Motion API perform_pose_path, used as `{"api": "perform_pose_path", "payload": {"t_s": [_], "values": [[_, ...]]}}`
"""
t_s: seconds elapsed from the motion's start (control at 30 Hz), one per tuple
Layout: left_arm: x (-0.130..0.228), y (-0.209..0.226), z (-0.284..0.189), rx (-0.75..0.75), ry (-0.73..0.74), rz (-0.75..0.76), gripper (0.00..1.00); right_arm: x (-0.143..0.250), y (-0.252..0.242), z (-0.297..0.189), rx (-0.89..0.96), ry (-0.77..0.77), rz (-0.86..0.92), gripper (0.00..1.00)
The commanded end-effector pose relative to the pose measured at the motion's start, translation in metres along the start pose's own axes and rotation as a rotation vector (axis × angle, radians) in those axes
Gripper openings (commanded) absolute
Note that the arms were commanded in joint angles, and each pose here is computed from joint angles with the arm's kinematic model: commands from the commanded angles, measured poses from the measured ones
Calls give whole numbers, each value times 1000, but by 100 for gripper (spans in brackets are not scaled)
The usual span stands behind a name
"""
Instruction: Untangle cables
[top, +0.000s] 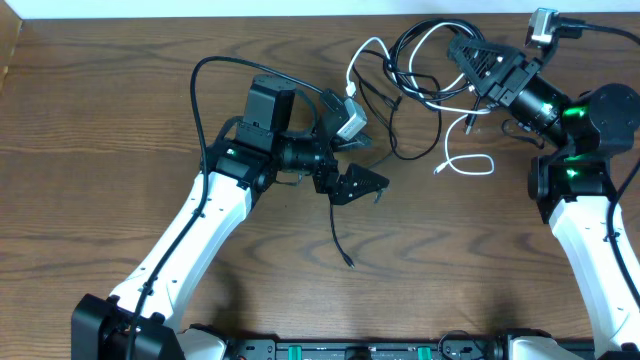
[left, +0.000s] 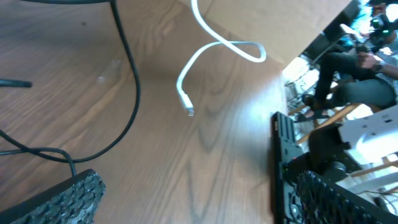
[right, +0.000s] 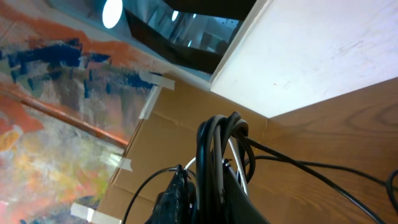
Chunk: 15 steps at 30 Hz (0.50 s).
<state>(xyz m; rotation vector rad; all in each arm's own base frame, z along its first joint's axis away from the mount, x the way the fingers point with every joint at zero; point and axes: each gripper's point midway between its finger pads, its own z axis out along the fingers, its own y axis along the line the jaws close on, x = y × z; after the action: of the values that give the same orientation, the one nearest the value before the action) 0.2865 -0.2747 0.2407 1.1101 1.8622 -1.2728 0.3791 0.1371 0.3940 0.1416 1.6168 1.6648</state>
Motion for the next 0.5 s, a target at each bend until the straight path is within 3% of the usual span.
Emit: {"api": "perform_pose_path", "payload": {"t_s": [0.0,0.2,0.47], "values": [[-3,11,-3,-84,7,37,99,5,18,-1,-36,34,-5,1],[0,30,-5,-187,28,36,99,13,39,-3,-109,86,-12,1],[-5,29,-2,-182,12,66,99,23,49,0,-143,126,2,1]]}}
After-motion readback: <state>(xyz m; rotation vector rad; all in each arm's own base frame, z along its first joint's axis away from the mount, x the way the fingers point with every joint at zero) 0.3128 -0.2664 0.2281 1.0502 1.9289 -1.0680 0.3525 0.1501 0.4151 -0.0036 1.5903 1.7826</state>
